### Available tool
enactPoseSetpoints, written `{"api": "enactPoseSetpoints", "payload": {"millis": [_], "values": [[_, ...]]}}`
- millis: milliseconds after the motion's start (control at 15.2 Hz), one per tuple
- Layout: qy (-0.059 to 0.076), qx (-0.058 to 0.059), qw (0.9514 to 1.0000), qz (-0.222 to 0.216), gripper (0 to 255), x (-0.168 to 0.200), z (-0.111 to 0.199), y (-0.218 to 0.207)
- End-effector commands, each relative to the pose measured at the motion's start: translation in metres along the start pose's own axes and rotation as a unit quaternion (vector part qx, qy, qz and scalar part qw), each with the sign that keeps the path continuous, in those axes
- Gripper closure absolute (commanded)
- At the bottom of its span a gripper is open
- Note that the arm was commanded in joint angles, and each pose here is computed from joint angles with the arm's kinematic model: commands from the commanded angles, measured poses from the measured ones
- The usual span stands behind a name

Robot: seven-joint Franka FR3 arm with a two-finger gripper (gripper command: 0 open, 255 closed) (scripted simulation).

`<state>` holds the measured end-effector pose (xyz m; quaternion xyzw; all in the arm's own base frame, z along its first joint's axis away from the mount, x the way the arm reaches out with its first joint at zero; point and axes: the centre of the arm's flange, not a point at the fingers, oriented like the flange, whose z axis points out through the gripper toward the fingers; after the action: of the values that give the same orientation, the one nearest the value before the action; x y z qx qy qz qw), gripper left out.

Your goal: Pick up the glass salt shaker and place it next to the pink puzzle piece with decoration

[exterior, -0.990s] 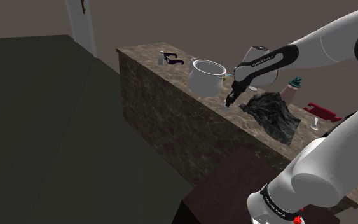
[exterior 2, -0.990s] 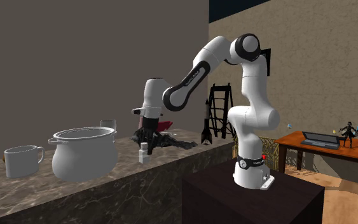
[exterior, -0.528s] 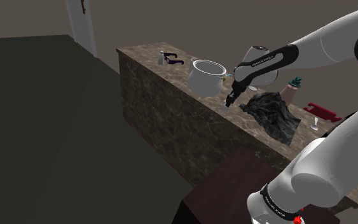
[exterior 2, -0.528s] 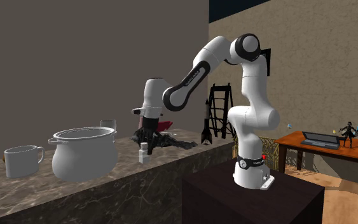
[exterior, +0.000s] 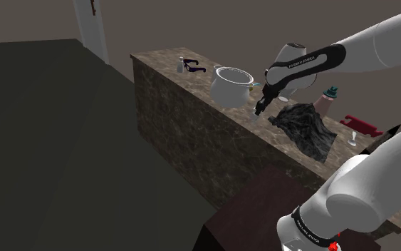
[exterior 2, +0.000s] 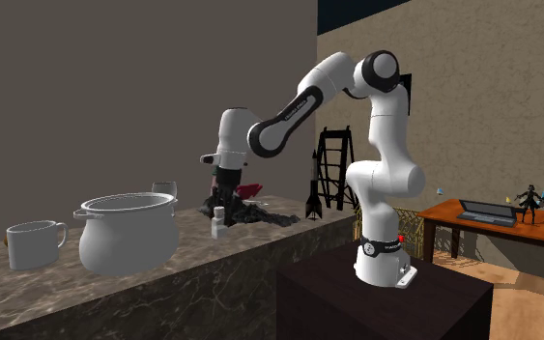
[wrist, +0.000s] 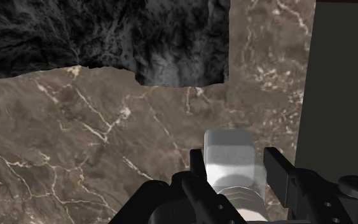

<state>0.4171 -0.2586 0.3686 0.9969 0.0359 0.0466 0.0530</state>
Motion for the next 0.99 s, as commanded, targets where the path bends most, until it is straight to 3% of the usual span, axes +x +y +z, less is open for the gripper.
{"api": "enactPoseSetpoints", "payload": {"millis": [0, 924], "values": [[0.000, 0.000, 1.0000, 0.000, 255, 0.002, -0.011, 0.001], [0.000, 0.000, 1.0000, 0.000, 255, 0.009, -0.084, 0.009]]}}
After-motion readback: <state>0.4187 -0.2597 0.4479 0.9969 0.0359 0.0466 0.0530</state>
